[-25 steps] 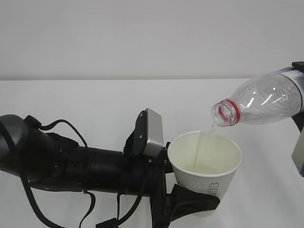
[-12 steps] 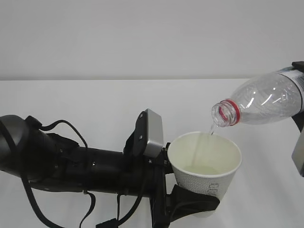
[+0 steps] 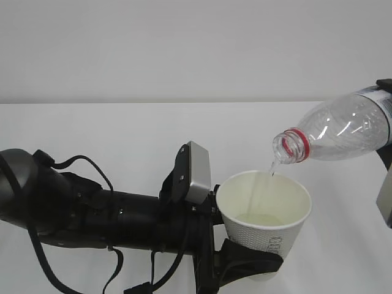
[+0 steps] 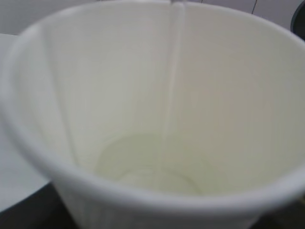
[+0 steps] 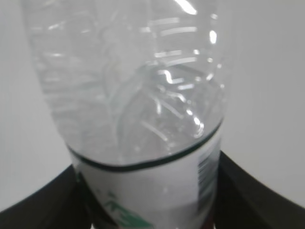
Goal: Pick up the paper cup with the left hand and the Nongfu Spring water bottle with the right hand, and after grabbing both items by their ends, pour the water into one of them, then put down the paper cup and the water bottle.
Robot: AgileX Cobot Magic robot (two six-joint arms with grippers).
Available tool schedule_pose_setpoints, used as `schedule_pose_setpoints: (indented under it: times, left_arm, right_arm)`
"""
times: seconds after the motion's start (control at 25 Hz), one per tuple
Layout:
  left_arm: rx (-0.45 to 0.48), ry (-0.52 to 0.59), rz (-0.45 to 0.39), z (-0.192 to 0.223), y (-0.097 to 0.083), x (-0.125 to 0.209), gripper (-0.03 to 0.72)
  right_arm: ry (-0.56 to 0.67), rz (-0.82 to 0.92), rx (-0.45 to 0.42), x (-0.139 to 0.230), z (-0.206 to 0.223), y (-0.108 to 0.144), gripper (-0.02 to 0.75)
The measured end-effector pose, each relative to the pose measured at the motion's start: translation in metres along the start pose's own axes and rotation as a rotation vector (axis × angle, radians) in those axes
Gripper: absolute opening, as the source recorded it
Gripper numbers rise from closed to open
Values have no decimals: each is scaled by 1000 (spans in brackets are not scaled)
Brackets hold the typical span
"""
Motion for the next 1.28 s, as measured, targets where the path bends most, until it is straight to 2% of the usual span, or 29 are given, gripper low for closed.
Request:
schedule_pose_setpoints:
  times: [1.28]
  left_arm:
    - [0, 0, 0, 0, 0, 0, 531]
  right_arm:
    - [0, -2, 2, 0, 0, 0, 486]
Point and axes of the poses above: a point on each arm's last joint axis where the gripper is mounted, z pointing out along that axis toward the gripper, y along the wrist's bending axis when the last joint is at zero, x = y × z, the point moved 3 cm from there along z, pointing out along that axis toward the gripper
